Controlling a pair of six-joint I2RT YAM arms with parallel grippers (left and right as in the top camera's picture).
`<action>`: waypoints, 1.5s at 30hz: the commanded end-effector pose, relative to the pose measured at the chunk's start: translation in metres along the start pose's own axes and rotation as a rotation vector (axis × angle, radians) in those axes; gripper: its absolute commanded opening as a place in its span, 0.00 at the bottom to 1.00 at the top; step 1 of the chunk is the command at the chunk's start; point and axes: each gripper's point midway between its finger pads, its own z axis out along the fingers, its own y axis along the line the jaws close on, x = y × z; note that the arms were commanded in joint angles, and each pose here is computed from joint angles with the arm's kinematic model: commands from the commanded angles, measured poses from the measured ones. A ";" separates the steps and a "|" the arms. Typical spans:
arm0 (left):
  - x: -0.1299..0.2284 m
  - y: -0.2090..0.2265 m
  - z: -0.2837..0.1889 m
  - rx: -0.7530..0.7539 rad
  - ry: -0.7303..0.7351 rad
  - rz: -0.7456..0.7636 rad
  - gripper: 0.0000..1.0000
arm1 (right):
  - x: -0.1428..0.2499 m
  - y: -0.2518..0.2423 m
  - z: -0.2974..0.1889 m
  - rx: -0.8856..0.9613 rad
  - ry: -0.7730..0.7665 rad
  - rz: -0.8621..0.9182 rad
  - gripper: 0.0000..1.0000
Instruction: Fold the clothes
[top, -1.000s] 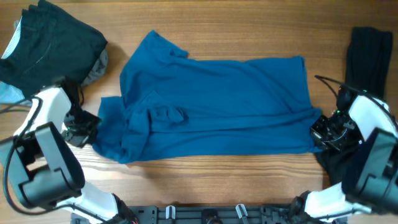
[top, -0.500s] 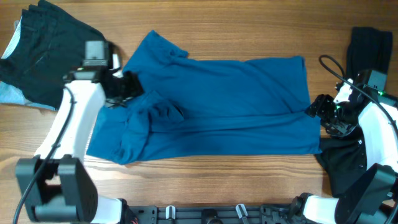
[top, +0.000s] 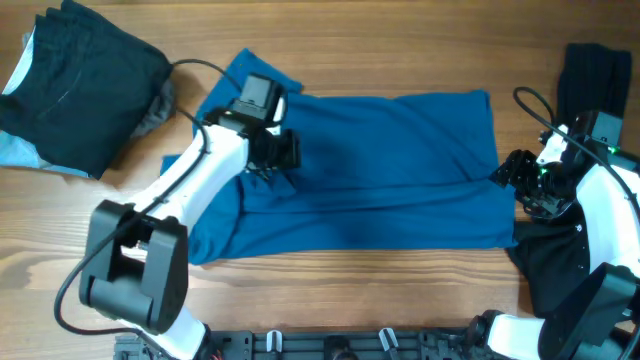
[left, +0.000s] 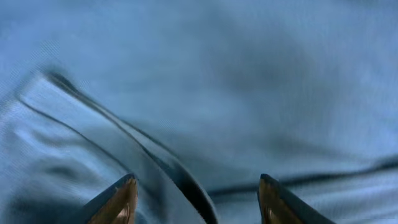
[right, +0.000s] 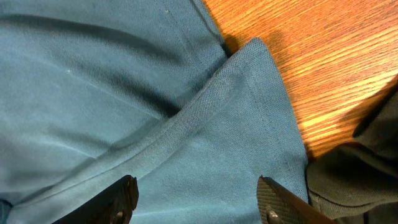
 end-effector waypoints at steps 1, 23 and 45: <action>0.013 0.011 0.006 -0.086 0.049 0.032 0.61 | -0.006 0.005 -0.007 -0.020 -0.027 -0.027 0.66; -0.023 0.040 -0.025 -0.161 -0.092 -0.317 0.04 | -0.006 0.004 -0.006 -0.013 -0.027 -0.026 0.66; 0.051 0.103 -0.018 -0.382 0.075 -0.589 0.19 | -0.008 0.003 -0.006 -0.011 -0.033 -0.028 0.66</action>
